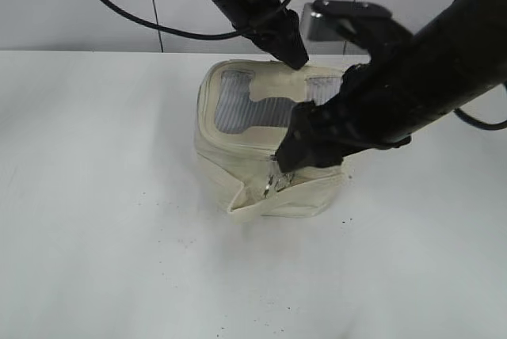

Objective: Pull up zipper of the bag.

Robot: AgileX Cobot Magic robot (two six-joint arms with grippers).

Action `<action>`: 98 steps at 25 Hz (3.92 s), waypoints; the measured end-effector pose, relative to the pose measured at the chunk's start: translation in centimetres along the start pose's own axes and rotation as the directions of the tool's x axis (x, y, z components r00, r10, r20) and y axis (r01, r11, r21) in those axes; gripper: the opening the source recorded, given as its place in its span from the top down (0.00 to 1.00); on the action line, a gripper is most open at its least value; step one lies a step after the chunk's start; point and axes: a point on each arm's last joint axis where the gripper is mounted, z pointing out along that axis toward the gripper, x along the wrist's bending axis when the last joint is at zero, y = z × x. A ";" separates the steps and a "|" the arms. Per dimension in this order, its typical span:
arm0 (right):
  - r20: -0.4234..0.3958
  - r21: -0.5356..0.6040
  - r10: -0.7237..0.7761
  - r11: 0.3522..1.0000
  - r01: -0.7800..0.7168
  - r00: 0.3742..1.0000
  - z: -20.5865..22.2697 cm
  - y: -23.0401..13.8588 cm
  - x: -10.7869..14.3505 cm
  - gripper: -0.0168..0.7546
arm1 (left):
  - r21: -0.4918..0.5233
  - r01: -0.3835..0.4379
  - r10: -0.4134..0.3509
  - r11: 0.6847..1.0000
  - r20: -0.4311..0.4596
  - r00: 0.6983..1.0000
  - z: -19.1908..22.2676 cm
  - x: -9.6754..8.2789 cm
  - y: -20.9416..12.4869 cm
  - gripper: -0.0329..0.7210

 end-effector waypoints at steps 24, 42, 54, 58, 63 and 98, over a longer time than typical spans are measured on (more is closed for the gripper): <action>0.372 -0.111 0.241 0.970 -0.215 0.896 -16.8 -6.7 -6.4 0.21 | -0.217 0.178 -0.275 0.960 -0.612 0.742 -24.8 -6.2 -0.2 0.48; 0.351 -0.392 0.235 0.916 -0.085 0.907 -17.5 -19.5 -3.1 0.21 | -0.216 0.323 -0.388 0.922 -0.555 0.736 -28.5 -21.4 -24.0 0.49; 0.350 -0.474 0.206 0.880 -0.016 0.914 -18.1 -22.5 -2.0 0.21 | -0.441 0.172 -0.407 0.881 -0.521 0.751 -25.1 -25.2 -34.8 0.49; 0.348 -0.481 0.194 0.877 -0.003 0.917 -18.2 -22.6 -1.9 0.21 | -0.507 0.127 -0.412 0.853 -0.503 0.760 -25.5 -25.9 -35.1 0.49; 0.349 -0.482 0.190 0.876 0.002 0.918 -18.2 -22.7 -1.8 0.21 | -0.479 0.155 -0.414 0.864 -0.500 0.761 -24.7 -25.6 -35.4 0.49; 0.410 -0.627 0.335 0.779 -0.004 0.848 -19.1 -24.3 -1.0 0.21 | -0.668 0.226 -0.696 0.709 -0.614 0.372 -25.1 -26.8 -36.4 0.49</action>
